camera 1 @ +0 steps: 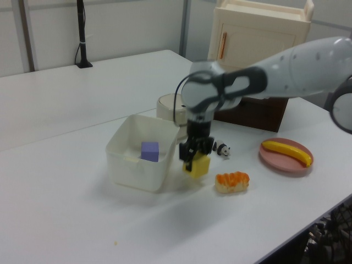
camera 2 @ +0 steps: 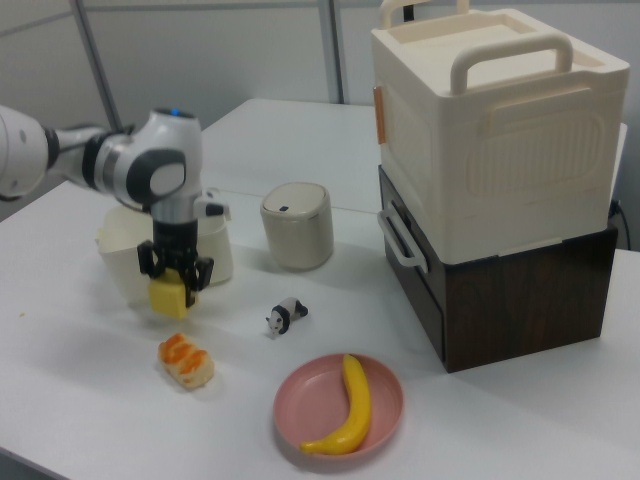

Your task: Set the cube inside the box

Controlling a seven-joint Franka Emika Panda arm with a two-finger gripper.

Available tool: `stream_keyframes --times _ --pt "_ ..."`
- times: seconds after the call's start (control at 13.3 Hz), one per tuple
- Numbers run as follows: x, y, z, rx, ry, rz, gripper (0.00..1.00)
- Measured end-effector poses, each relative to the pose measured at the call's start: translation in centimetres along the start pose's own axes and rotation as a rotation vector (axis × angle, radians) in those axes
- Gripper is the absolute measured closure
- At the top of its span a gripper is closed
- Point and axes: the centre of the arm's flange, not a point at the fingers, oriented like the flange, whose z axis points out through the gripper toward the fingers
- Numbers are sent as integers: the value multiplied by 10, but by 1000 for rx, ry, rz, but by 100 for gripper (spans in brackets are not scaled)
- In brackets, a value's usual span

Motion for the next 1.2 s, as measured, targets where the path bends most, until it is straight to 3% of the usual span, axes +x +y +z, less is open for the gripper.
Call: stream_keyframes --times 0.15,0.3,0.45,0.75,0.98,1.2 --pt "-12 12 -60 26 30 -2 38" --pt "-14 6 -117 79 134 5 38" --pt "1 -11 -150 139 272 18 38" --pt "49 -32 -120 115 442 40 37" --pt "68 -61 -89 105 455 41 0" --pt "65 -67 -101 116 451 55 0"
